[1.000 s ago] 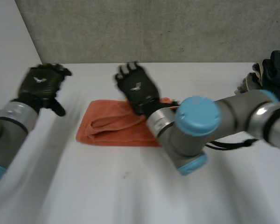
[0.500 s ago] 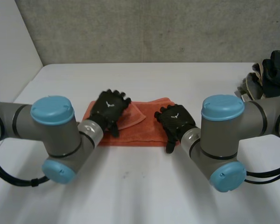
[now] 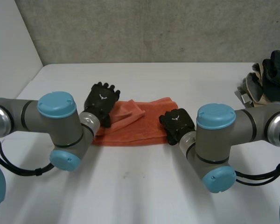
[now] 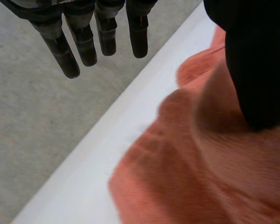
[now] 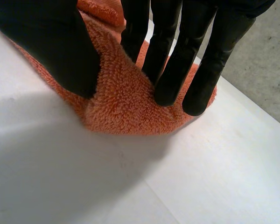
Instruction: Fold the laundry.
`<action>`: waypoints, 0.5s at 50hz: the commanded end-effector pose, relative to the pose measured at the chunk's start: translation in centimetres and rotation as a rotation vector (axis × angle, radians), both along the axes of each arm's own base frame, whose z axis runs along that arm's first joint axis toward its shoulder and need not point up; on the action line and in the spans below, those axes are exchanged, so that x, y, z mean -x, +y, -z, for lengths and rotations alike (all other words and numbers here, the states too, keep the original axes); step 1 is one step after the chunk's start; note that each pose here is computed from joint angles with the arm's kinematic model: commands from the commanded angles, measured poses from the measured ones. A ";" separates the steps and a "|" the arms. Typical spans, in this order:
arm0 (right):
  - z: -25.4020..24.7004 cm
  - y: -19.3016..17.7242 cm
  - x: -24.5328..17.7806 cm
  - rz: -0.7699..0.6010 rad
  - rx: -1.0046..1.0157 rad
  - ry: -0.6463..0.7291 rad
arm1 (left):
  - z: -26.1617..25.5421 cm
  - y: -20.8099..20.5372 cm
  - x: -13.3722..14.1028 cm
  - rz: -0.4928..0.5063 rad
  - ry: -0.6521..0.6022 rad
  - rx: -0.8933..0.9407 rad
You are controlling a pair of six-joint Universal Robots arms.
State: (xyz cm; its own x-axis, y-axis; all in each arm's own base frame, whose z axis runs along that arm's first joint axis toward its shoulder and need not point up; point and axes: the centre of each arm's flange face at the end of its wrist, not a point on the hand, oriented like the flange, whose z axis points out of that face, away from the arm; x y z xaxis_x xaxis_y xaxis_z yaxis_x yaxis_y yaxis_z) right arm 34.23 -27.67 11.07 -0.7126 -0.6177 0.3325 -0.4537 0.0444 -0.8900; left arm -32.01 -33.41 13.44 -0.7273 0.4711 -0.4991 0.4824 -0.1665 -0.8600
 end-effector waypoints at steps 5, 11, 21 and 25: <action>-1.8 0.9 2.3 0.024 -0.007 0.017 | -0.8 -4.0 -4.5 -0.279 -0.098 0.152; -2.4 1.3 4.6 0.041 0.014 0.086 | -2.8 -1.2 -4.8 -0.251 -0.075 0.139; -1.7 1.3 8.4 0.098 0.011 0.191 | -6.3 5.9 -2.9 -0.097 0.087 0.098; -1.7 0.5 10.9 0.159 0.010 0.225 | -6.7 7.2 -2.8 -0.078 0.096 0.096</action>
State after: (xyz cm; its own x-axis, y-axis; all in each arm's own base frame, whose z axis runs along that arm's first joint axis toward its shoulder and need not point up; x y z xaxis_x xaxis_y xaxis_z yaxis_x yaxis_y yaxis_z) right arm 26.73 -26.18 12.79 -0.6859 -0.5577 0.4675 -0.6012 0.0724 -0.7958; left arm -28.80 -28.64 19.10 -0.8038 0.3250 -0.4983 0.4575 -0.1978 -0.8670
